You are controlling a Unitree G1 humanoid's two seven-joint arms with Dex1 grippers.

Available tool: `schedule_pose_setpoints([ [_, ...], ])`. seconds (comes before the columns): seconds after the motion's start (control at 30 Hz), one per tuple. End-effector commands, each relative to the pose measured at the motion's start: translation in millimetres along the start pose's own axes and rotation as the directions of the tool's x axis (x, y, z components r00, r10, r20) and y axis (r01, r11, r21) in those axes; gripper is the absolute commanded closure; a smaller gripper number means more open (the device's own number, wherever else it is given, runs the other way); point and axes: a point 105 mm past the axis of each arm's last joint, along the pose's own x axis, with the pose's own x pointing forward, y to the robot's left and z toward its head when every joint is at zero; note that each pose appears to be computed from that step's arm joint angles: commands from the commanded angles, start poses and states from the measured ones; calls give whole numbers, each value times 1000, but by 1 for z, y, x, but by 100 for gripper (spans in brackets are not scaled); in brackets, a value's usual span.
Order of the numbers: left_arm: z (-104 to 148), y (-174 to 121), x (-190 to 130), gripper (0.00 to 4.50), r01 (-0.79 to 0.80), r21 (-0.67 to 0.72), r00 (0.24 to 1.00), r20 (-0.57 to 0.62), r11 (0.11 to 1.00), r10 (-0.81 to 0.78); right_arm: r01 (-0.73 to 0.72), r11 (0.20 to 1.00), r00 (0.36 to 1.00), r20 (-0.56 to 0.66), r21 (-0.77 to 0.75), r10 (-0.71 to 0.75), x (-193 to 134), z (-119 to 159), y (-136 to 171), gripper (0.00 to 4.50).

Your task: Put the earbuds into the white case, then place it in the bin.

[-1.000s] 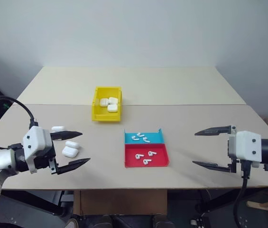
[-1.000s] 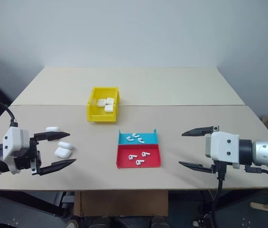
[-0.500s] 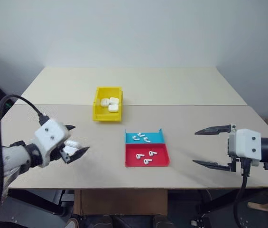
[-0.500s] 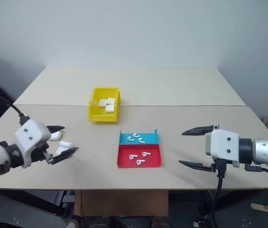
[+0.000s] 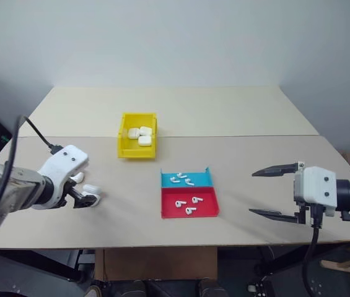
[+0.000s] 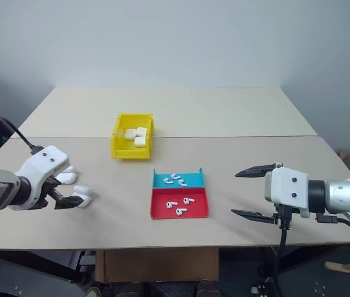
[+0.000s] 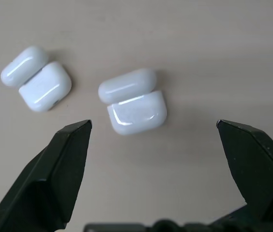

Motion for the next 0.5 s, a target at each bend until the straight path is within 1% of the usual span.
schedule_pose_setpoints([
  [0.03,-6,11,0,0,-32,-33,998,-53,999,30,15,1000,1000,4,-7,-15,-1,3,-1,5],
  [0.27,1,9,23,0,50,-143,996,-60,989,-59,23,1000,1000,1,7,-23,3,1,-1,5],
  [0.37,1,10,33,0,34,-156,995,-89,987,-48,37,999,999,-5,15,-37,2,0,-2,5],
  [0.5,-1,14,39,0,0,-161,992,-124,987,-21,45,999,999,-18,24,-45,0,-2,-1,5],
])
